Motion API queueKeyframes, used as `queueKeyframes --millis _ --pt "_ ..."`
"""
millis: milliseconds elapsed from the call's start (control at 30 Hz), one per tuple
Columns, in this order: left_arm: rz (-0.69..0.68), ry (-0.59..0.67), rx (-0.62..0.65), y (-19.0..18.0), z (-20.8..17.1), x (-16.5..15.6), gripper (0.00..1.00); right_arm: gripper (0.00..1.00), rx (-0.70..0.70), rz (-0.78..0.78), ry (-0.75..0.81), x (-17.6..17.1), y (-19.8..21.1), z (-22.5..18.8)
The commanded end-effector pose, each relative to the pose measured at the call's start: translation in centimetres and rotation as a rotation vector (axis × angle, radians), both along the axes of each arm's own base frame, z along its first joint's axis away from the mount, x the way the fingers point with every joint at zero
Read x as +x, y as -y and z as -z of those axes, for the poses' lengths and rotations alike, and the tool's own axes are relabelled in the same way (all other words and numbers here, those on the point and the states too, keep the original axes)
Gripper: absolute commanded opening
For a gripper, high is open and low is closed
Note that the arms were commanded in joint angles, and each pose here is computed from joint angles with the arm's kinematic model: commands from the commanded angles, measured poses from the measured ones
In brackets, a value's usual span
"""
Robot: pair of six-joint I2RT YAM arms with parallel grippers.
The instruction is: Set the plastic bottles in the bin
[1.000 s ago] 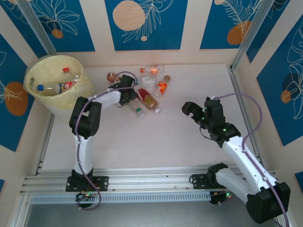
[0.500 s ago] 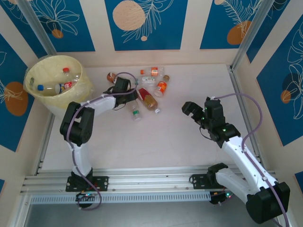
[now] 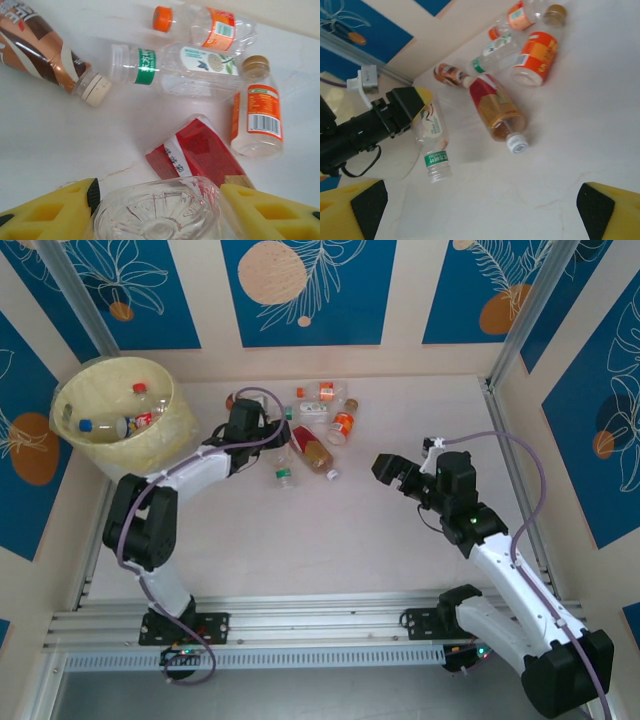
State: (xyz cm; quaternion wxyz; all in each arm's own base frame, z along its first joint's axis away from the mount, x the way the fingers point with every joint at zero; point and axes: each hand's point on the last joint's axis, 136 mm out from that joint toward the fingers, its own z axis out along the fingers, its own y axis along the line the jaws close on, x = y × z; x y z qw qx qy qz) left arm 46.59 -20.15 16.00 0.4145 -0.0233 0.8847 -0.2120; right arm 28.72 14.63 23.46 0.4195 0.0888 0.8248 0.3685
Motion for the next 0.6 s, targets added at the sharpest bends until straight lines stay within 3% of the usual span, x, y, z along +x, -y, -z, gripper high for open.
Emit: queueKeyframes --millis 0,367,567 --pt "0.081 0.121 -0.057 0.9 -4.9 -0.8 0.00 1.00 0.004 -0.119 0.100 -0.8 -2.0 -1.8" --pt "0.128 0.340 -0.104 -0.7 -13.9 -5.0 0.00 1.00 -0.072 -0.300 0.181 -1.8 -6.6 -3.4" --pt "0.084 0.421 -0.080 -2.9 -18.4 -7.2 0.00 0.99 -0.104 -0.368 0.187 -1.6 -8.8 -3.5"
